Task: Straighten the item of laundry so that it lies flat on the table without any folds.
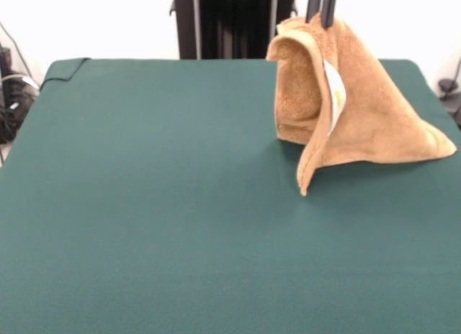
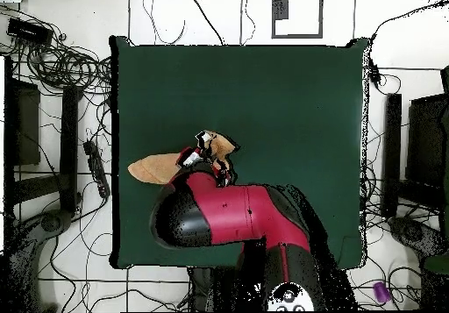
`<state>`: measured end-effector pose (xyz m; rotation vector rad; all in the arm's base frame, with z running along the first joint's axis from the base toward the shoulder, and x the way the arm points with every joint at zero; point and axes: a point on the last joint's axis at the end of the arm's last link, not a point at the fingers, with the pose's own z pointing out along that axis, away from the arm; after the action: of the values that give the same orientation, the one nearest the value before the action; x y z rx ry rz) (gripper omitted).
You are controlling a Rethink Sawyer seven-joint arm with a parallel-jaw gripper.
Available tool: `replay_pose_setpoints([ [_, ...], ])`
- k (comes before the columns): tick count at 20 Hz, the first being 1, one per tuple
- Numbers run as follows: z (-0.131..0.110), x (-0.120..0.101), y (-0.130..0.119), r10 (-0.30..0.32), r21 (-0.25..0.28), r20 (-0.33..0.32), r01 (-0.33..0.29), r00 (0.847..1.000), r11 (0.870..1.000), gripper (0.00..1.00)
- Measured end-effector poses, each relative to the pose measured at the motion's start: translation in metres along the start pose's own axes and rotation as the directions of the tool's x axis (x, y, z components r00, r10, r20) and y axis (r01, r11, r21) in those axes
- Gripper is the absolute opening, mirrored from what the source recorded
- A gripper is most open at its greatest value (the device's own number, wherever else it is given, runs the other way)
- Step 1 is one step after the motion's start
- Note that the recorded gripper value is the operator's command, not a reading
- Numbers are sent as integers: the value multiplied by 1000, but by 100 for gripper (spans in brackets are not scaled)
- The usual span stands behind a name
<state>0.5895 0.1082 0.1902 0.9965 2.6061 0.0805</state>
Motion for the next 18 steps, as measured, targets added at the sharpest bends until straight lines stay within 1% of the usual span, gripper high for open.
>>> replay_pose_setpoints([
  [10,10,-21,-4,-24,-38,-10,23,1000,999,0],
  [18,15,-29,-2,-75,-74,-10,74,997,995,0],
])
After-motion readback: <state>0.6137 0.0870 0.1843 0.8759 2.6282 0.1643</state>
